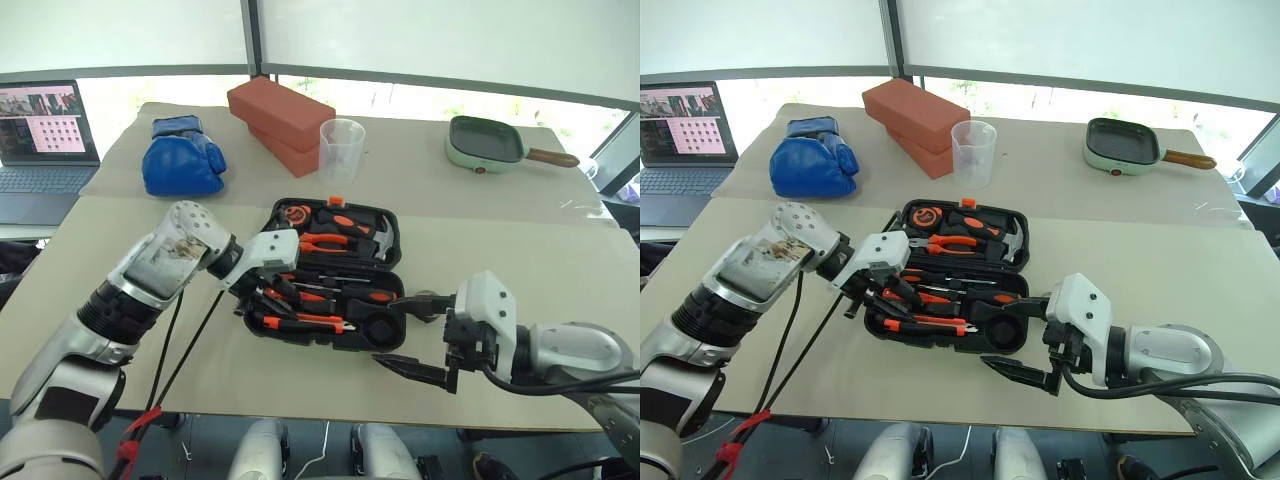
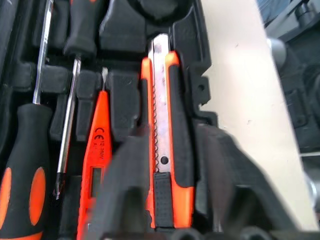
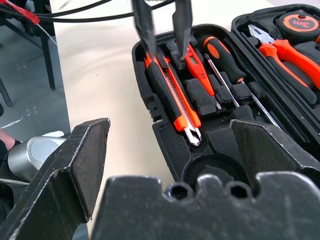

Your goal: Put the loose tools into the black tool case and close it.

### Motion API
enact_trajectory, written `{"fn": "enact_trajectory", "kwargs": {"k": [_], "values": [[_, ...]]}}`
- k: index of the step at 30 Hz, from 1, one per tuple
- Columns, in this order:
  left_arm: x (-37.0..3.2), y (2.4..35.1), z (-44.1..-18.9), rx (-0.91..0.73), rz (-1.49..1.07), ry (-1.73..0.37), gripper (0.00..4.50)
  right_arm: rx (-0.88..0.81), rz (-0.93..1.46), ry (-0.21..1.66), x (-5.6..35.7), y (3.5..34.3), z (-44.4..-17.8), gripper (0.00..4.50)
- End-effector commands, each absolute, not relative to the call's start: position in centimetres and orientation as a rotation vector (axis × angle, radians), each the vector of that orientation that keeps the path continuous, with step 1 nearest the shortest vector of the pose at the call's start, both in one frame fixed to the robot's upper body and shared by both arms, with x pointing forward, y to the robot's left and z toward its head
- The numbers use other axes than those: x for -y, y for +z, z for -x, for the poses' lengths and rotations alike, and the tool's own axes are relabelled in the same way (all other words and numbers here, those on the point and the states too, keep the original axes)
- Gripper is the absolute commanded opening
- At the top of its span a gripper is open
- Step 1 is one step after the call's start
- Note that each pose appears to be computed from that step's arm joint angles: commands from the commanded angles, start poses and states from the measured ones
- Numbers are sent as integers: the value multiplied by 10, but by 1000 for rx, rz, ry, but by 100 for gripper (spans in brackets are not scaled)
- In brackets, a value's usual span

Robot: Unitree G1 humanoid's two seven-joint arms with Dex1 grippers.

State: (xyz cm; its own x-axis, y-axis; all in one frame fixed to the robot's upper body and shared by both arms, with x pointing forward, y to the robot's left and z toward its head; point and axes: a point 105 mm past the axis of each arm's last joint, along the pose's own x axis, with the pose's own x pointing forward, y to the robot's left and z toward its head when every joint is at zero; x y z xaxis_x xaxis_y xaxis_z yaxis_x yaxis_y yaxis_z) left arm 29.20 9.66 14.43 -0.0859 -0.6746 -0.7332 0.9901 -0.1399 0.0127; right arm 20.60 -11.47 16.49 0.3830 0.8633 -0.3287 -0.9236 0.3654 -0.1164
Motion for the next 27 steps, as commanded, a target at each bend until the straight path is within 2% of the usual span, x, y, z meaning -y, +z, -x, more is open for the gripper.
{"fn": "enact_trajectory", "kwargs": {"k": [1,12,20,27], "values": [[-96,143,-292,-561,-765,-1612,12,-178,331,1154,115,173,-206,450],[-98,128,-287,-617,-821,-1640,12,-179,327,1133,114,173,-204,450],[-103,102,-283,-647,-919,-1637,12,-172,315,1122,113,175,-207,450],[-103,119,-296,-587,-860,-1566,12,-175,319,1110,118,175,-210,450]]}}
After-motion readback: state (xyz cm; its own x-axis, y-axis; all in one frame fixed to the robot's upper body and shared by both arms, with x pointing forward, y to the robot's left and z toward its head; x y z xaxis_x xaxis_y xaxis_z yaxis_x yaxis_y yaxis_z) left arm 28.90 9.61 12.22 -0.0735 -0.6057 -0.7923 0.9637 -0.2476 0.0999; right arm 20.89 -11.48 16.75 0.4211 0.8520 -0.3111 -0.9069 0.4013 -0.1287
